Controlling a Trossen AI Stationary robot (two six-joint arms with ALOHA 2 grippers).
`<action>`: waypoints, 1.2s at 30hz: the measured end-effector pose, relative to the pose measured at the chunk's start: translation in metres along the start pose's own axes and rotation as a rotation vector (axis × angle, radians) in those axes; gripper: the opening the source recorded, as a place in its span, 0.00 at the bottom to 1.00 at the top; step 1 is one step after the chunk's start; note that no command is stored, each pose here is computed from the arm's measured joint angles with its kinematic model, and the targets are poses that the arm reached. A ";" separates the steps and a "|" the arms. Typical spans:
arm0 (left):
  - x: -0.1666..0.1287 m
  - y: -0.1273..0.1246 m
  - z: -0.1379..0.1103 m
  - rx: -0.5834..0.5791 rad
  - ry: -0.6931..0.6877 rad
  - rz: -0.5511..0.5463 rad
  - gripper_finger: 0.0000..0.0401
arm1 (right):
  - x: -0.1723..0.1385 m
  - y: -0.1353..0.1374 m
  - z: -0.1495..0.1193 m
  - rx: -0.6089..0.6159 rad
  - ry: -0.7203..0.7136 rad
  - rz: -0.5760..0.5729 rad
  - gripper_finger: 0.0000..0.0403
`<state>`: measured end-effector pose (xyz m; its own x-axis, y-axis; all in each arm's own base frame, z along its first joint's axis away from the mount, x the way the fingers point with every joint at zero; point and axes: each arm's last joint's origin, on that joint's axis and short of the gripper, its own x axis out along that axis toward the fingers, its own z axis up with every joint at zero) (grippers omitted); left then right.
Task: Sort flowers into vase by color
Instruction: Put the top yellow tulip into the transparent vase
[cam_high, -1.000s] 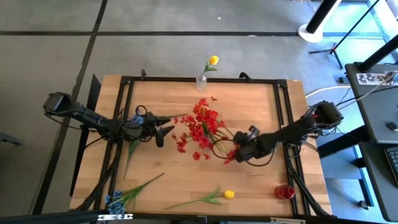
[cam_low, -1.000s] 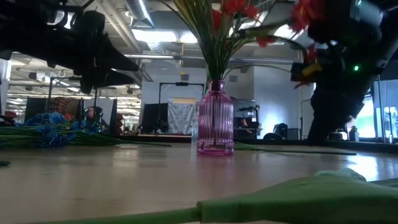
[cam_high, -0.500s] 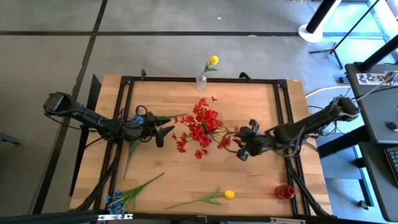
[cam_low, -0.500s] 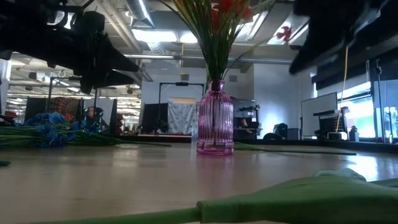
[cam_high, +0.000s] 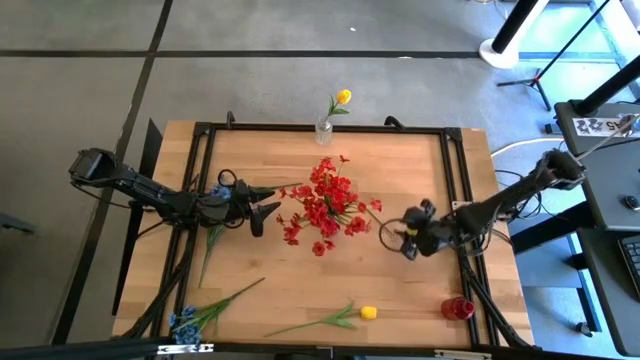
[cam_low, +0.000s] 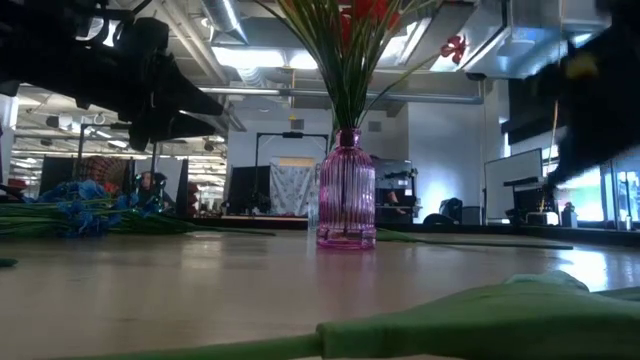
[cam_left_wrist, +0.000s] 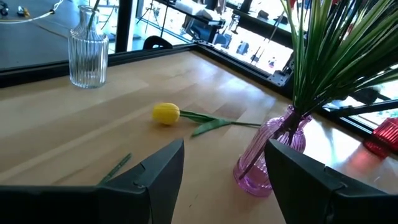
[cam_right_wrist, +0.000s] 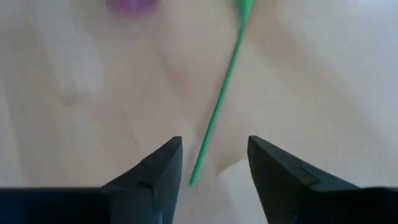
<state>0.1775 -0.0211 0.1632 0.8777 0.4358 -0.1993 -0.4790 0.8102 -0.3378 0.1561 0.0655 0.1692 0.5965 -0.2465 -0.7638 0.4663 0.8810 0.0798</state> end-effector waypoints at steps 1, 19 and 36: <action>0.000 0.000 0.000 0.003 -0.002 -0.001 0.54 | 0.011 -0.002 -0.011 0.016 0.013 0.021 0.46; 0.000 0.000 0.002 0.014 -0.025 0.017 0.54 | 0.064 0.009 -0.044 -0.089 0.016 -0.044 0.18; 0.000 -0.002 0.005 0.011 -0.048 0.003 0.54 | 0.031 0.010 0.004 0.098 -0.125 -0.280 0.01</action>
<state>0.1782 -0.0207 0.1679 0.8758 0.4567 -0.1562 -0.4821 0.8128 -0.3269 0.1820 0.0654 0.1483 0.5084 -0.5270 -0.6810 0.6810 0.7301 -0.0566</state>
